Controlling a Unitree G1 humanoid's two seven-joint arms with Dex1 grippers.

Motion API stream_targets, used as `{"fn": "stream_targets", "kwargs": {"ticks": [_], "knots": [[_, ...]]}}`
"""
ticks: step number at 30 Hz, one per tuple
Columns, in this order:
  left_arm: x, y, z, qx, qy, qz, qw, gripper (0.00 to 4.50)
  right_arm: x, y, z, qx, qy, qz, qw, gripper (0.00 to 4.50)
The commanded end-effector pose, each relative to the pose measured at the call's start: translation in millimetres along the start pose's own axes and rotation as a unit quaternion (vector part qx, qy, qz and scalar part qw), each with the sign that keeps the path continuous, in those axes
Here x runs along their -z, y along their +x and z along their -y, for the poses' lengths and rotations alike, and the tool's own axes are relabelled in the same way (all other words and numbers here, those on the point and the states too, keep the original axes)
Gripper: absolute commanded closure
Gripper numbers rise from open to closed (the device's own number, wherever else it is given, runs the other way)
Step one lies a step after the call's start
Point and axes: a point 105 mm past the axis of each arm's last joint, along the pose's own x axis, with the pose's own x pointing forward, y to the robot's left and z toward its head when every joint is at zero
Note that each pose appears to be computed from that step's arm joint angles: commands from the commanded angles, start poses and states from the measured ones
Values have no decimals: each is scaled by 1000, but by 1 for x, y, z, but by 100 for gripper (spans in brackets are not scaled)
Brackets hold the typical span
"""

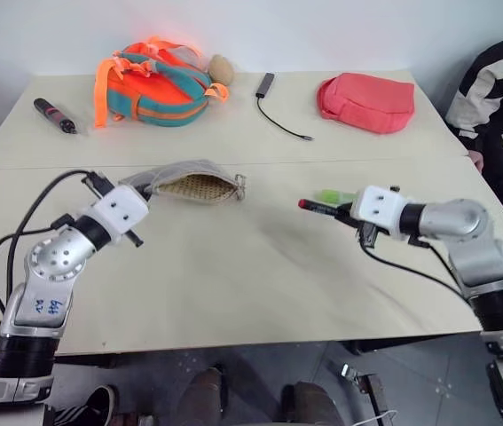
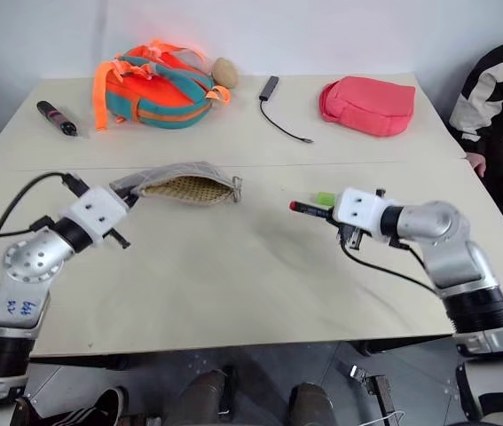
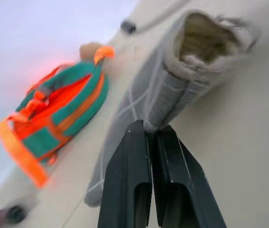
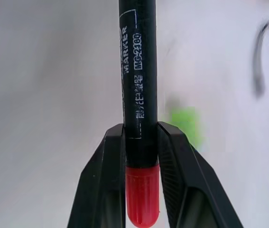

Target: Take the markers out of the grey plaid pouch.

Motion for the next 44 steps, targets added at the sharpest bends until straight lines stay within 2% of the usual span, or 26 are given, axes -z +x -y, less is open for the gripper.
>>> {"fn": "stream_targets", "kwargs": {"ticks": [1, 3, 6, 10, 13, 17, 18, 21, 24, 27, 29, 34, 40, 44], "knots": [[4, -6, -4, -34, 43, -16, 998, 450, -2, 4, -1, 25, -8, 19, 999, 391], [6, -6, 4, -29, 34, -18, 999, 450, -3, 8, -4, 29, 1, 28, 999, 391], [2, -6, 16, -17, -20, 0, 1000, 378, 0, 11, -11, 10, 24, 30, 999, 391], [6, -8, 24, 1, -25, -9, 1000, 250, -1, 9, -1, 39, 26, 33, 998, 258], [1, -10, 23, 3, -44, 6, 999, 154, 2, 7, -3, 29, 32, 32, 999, 160], [-20, -22, 21, 23, -108, 65, 992, 20, -3, -3, 1, 37, 41, 51, 997, 17], [-25, -27, 21, 32, -128, 77, 988, 3, -5, -6, 2, 37, 59, 62, 996, 2], [-37, -43, 20, 56, -213, 113, 969, 3, -15, -18, 11, 62, 114, 105, 986, 2], [-37, -64, 23, 74, -265, 116, 955, 3, -18, -34, 14, 86, 175, 142, 970, 2], [-34, -80, 26, 74, -313, 109, 941, 3, -28, -46, -4, 65, 220, 186, 955, 2], [-20, -92, 28, 69, -355, 81, 929, 3, -29, -55, -16, 57, 264, 210, 940, 2], [22, -129, 30, 34, -380, 7, 924, 3, 1, -84, -43, 66, 289, 170, 940, 2], [46, -151, 40, 21, -375, -35, 926, 3, 37, -103, -57, 80, 310, 139, 937, 2], [76, -165, 24, -7, -367, -67, 928, 3, 46, -104, -64, 72, 309, 130, 939, 2]]}}
